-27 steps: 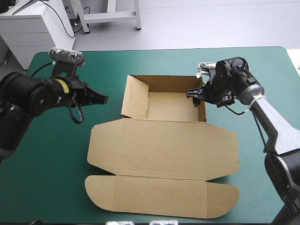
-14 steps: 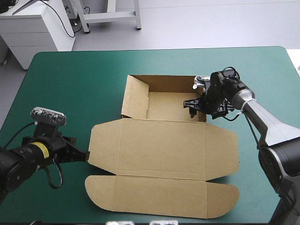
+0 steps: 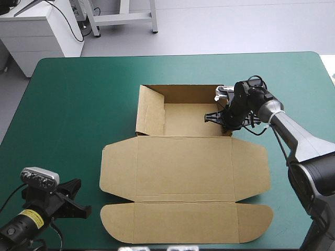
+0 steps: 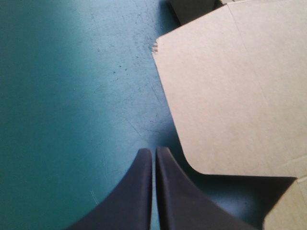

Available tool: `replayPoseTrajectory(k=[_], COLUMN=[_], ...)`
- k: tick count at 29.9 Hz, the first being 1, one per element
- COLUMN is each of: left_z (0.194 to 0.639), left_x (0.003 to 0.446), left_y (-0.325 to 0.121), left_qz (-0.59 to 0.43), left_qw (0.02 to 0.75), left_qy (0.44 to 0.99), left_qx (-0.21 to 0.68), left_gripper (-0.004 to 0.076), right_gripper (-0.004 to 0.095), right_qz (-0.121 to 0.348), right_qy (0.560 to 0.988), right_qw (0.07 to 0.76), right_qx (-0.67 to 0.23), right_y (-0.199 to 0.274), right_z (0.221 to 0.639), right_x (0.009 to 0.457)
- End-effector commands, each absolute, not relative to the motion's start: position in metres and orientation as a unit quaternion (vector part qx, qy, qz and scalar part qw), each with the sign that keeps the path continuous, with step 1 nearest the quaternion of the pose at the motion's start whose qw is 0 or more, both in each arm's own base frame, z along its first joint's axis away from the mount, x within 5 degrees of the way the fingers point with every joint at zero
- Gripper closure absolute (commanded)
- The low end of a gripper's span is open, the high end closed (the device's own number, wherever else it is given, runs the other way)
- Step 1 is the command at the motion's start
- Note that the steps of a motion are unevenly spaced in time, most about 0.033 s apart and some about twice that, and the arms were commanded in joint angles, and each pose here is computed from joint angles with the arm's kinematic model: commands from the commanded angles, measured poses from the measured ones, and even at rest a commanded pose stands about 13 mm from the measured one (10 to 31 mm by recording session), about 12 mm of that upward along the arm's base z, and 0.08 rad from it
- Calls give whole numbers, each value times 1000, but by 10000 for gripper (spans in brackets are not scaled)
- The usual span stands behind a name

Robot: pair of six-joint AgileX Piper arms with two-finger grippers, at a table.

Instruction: Fold the box

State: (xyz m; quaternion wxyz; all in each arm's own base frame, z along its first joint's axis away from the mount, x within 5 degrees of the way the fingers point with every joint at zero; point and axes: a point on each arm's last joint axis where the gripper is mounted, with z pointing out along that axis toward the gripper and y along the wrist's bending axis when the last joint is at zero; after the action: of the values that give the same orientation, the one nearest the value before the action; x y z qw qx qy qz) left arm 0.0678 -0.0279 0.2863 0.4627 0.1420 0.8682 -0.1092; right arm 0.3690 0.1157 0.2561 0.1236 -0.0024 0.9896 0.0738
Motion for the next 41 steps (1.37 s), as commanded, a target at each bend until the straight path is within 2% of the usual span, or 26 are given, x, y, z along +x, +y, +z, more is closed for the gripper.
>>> replayPoseTrajectory(k=[1, 5, 9, 14, 18, 23, 28, 33, 41], left_z=[300, 304, 305, 307, 308, 306, 306, 306, 305], left_x=[62, 54, 53, 54, 54, 54, 54, 54, 54], left_y=[-25, -21, -21, -22, -22, -21, -21, -21, -21], left_qz=[-132, -141, -144, -146, -147, -143, -142, -142, -141], left_qw=[521, 548, 550, 560, 563, 557, 555, 555, 553], left_qy=[832, 813, 812, 805, 802, 807, 808, 808, 810], left_qx=[137, 134, 133, 134, 134, 135, 135, 135, 135], left_gripper=[717, 717, 717, 717, 717, 717, 717, 717, 717], right_gripper=[926, 926, 928, 928, 928, 928, 928, 928, 926], right_qz=[92, 75, 72, 44, 14, -16, -35, -77, -84], right_qy=[980, 980, 970, 950, 939, 936, 932, 936, 944], right_qw=[175, 186, 233, 306, 332, 323, 319, 299, 268], right_qx=[-7, -20, -3, 30, 85, 138, 168, 171, 173], right_y=[115, 104, 78, 22, -34, -92, -125, -142, -153], right_z=[286, 306, 351, 409, 426, 418, 398, 370, 326], right_x=[366, 369, 378, 382, 379, 375, 386, 405, 429])
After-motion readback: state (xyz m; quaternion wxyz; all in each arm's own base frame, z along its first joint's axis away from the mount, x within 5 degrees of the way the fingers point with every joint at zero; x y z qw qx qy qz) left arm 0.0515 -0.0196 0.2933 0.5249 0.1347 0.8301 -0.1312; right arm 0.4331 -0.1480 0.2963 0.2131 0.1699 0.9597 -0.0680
